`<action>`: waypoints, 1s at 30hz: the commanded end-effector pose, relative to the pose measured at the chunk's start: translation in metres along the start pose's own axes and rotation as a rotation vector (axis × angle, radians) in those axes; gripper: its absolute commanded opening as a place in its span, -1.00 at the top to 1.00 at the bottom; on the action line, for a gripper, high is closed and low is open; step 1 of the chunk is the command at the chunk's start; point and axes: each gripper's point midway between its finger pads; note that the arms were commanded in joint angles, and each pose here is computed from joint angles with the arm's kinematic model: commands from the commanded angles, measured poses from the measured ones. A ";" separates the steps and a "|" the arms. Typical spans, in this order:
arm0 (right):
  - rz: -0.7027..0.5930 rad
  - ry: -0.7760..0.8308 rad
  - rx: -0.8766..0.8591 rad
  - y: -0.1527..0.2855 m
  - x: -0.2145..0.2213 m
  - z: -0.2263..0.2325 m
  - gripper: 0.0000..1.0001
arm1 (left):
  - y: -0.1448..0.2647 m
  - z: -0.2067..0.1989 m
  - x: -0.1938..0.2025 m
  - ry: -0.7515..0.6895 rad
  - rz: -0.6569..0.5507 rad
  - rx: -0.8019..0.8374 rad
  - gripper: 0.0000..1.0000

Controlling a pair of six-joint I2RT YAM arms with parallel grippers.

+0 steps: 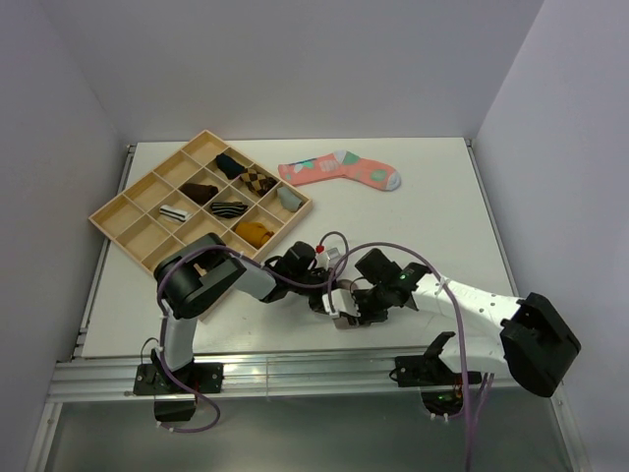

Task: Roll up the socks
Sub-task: Roll the sock at the center of the board.

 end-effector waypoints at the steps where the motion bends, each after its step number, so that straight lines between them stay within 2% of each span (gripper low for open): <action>1: 0.023 -0.010 -0.001 -0.005 0.001 -0.004 0.46 | 0.005 0.032 0.002 0.011 -0.027 -0.128 0.78; 5: 0.056 -0.037 -0.043 -0.006 0.000 -0.005 0.64 | 0.019 0.020 -0.028 -0.081 -0.174 -0.173 0.45; 8: 0.083 -0.057 -0.060 -0.005 0.002 -0.005 0.67 | 0.034 0.003 -0.050 -0.160 -0.298 -0.185 0.33; 12: 0.101 -0.073 -0.054 -0.004 0.003 -0.007 0.69 | 0.052 -0.012 -0.069 -0.233 -0.412 -0.212 0.32; 16: 0.121 -0.095 -0.076 -0.003 0.004 -0.006 0.69 | 0.067 -0.006 -0.078 -0.217 -0.480 -0.282 0.37; 19: 0.138 -0.109 -0.108 -0.002 -0.001 -0.009 0.70 | 0.080 0.017 -0.067 -0.161 -0.525 -0.345 0.50; 20: 0.143 -0.112 -0.120 -0.002 -0.002 -0.008 0.70 | 0.086 0.013 -0.068 -0.161 -0.562 -0.338 0.52; 25: 0.202 -0.155 -0.220 0.000 -0.004 -0.005 0.74 | 0.115 0.019 -0.055 -0.120 -0.679 -0.325 0.50; 26: 0.212 -0.160 -0.238 -0.001 -0.007 -0.011 0.74 | 0.130 0.021 -0.057 -0.121 -0.748 -0.346 0.47; 30: 0.260 -0.214 -0.333 0.000 -0.008 -0.010 0.74 | 0.153 0.010 -0.049 -0.184 -0.838 -0.335 0.43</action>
Point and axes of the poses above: each gripper's point midway between its finger pads, its own y axis back along the fingers, its own z axis along the line the jaws close on, x = y × z, and after that the axes turned 5 degrees about -y, right-handed
